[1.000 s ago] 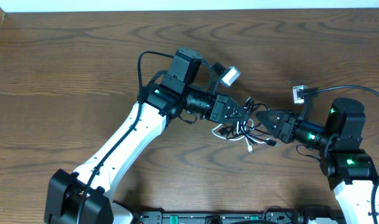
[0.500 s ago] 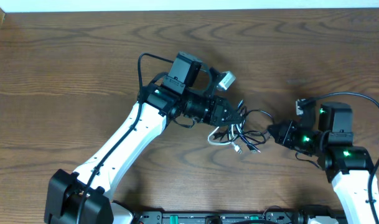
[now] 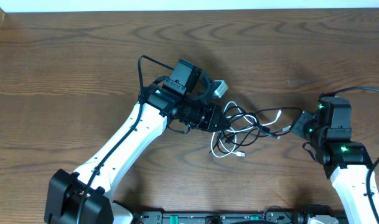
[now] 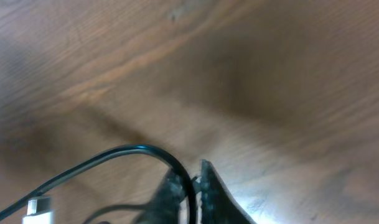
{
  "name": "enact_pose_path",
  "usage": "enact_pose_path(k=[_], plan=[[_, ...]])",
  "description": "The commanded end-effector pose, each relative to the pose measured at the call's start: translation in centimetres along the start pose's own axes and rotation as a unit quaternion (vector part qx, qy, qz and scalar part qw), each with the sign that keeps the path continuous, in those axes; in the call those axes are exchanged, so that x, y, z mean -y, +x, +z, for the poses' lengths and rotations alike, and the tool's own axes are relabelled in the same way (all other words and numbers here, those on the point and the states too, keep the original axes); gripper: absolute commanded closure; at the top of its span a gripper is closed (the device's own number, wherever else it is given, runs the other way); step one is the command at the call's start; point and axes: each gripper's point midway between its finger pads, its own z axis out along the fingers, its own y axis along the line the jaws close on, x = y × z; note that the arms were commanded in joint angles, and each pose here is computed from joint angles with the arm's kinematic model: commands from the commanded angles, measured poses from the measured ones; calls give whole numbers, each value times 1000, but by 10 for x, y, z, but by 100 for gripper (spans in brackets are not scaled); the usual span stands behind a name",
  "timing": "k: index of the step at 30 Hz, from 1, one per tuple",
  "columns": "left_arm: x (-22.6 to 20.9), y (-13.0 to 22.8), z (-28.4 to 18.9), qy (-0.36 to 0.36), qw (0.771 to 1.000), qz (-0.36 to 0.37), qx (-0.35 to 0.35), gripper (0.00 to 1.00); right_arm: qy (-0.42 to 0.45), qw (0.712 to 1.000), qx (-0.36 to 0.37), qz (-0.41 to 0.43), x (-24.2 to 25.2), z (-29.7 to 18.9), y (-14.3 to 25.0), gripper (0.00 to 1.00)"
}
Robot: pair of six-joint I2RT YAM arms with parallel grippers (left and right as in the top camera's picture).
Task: Untangle cables
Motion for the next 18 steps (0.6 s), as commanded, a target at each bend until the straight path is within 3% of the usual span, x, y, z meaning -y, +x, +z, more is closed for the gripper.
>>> enact_pose_path(k=[1, 6, 12, 18], plan=[[-3, -3, -5, -17, 1000, 13, 8, 92, 12, 999, 30, 1, 3, -3, -16, 80], [8, -4, -5, 14, 1000, 27, 7, 93, -116, 991, -33, -54, -40, -7, 8, 57], [35, -12, -8, 85, 994, 69, 17, 93, -255, 956, -87, -118, -82, -27, 35, 45], [58, -17, -13, 145, 984, 105, 24, 94, -290, 940, -117, -138, -89, -36, 51, 37]])
